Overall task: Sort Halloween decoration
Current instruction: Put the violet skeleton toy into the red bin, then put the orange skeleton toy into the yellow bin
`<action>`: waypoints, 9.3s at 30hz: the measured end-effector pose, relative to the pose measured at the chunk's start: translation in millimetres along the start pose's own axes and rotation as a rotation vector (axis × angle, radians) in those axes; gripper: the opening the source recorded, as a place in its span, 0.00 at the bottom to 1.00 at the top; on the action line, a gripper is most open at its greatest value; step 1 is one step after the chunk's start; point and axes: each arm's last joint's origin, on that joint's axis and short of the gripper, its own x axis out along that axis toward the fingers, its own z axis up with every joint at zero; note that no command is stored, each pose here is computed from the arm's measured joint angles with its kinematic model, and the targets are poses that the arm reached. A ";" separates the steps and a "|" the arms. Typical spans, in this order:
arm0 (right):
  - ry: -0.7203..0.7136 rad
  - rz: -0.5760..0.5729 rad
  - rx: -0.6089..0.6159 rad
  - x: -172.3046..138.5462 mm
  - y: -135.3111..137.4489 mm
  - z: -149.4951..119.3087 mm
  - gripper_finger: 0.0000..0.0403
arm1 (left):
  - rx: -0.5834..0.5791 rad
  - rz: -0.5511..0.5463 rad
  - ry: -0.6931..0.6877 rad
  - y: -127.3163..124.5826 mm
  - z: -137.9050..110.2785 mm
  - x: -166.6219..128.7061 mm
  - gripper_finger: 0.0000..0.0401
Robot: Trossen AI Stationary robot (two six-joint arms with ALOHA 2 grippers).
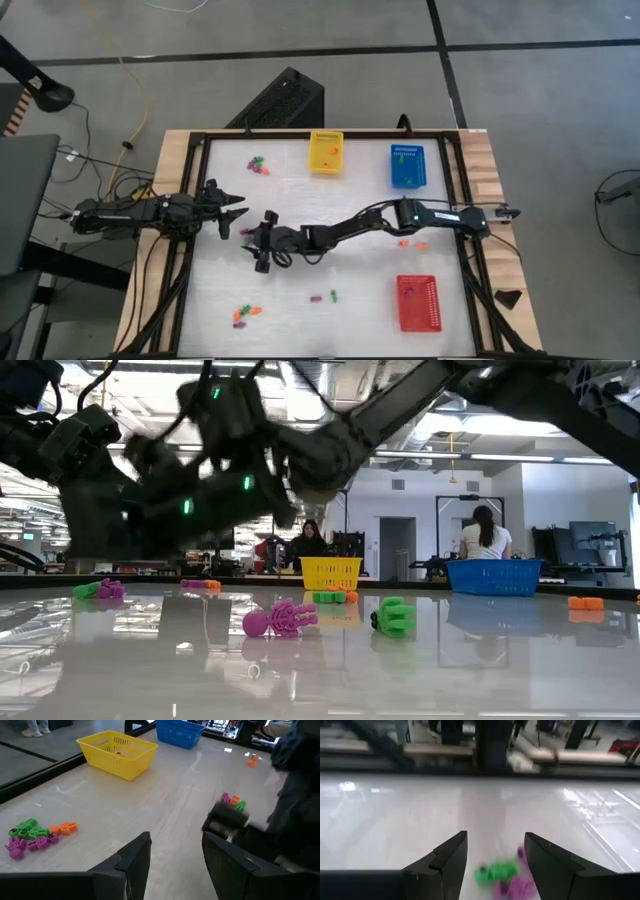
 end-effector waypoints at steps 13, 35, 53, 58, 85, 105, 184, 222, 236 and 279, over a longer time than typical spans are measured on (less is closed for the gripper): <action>0.172 -0.029 -0.029 2.7 -19.2 -14.2 0.56 | 0.000 0.000 0.001 0.0 0.0 0.0 0.42; 0.180 0.027 -0.041 2.7 -18.3 -15.3 0.26 | 0.000 0.000 0.001 0.0 0.0 0.0 0.42; 0.525 0.058 -0.047 -81.4 -40.5 89.9 0.11 | 0.000 0.001 0.000 0.0 0.0 0.0 0.42; 0.446 0.042 0.063 -77.1 -36.5 95.5 0.12 | 0.000 0.000 0.000 0.0 0.0 0.0 0.42; 0.082 0.047 0.178 11.7 -40.2 -14.4 0.63 | 0.000 -0.001 0.000 0.0 0.0 -0.1 0.42; 0.168 0.056 0.201 6.6 -45.1 -7.8 0.14 | 0.000 -0.001 0.000 0.0 0.0 -0.1 0.42; 1.397 -0.183 0.730 -375.8 55.2 37.5 0.59 | 0.000 0.002 -0.001 0.1 0.0 -0.1 0.42; 0.423 0.539 -0.026 -154.8 90.4 32.1 0.55 | 0.000 0.001 0.000 0.0 0.1 0.0 0.42; -0.049 0.815 -0.144 -50.7 89.4 20.3 0.55 | 0.000 0.001 -0.001 0.0 0.1 -0.1 0.42; 0.139 0.506 -0.062 -42.8 127.1 -23.3 0.53 | 0.000 0.002 0.000 0.1 0.0 -0.1 0.42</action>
